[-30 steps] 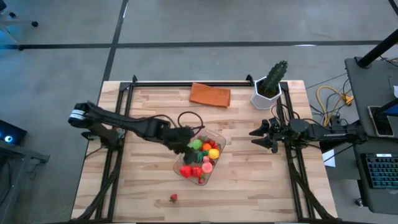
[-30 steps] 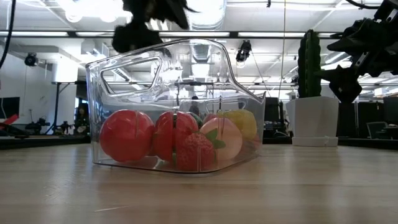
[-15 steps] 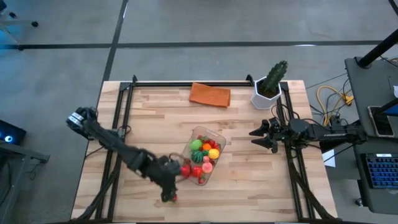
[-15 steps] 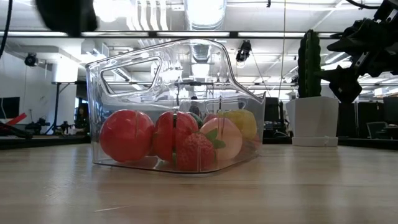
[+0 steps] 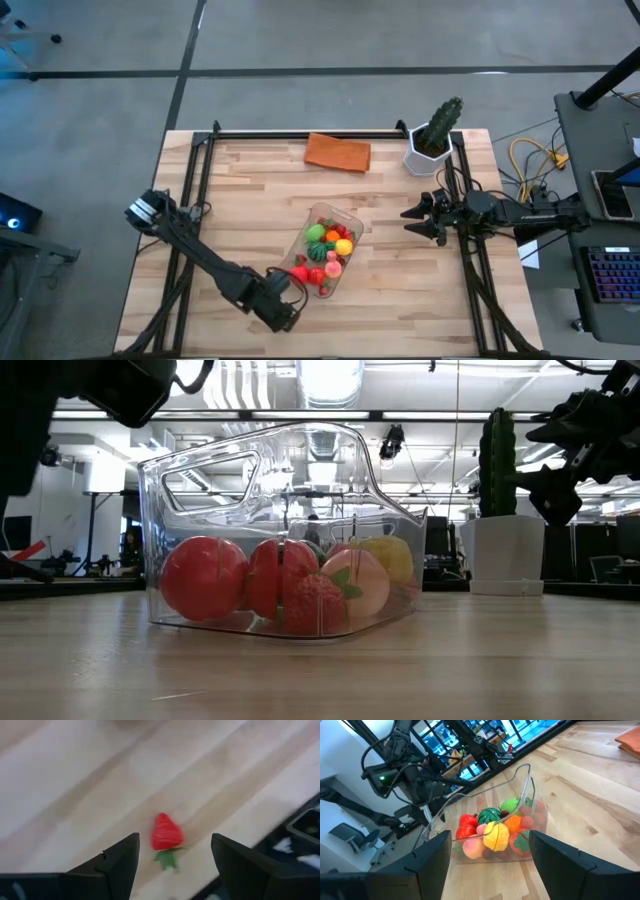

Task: Pick and placing Produce into tupperware
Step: Put the strawberry into the transparent bin

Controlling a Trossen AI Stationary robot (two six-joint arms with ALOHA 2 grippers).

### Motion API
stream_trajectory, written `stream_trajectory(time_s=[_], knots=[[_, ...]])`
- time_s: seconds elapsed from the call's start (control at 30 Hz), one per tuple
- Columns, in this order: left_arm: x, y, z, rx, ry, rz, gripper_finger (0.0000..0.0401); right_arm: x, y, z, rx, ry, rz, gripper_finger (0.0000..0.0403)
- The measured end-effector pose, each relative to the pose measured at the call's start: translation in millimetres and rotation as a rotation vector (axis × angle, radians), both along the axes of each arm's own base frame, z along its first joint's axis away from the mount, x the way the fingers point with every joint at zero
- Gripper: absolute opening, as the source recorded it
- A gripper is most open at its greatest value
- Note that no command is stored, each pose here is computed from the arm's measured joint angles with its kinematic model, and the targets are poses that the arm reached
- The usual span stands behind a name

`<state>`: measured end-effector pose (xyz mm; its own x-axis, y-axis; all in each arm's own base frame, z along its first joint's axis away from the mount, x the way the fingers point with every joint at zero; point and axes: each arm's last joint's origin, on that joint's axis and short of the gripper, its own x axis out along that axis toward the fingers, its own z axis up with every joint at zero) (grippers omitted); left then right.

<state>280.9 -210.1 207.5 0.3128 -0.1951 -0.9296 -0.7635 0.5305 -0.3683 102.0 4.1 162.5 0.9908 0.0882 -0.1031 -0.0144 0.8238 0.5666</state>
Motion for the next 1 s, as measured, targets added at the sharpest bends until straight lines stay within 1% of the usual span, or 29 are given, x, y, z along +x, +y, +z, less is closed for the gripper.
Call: stream_trajectory(time_s=[0.13,0.27,0.6,1.0], knots=[[5,-6,1,-0.055,-0.037,0.043,0.0233,0,0,0,0.0,0.0,0.0,0.0258],[6,-8,-5,-0.07,-0.012,0.043,0.0233,0,0,0,0.0,0.001,0.0,0.0258],[3,-12,-15,-0.083,0.068,0.089,0.0233,0,0,0,0.0,0.001,0.0,0.0258],[-1,-11,-21,-0.071,0.086,0.085,0.0233,0,0,0,0.0,0.001,0.0,0.0258]])
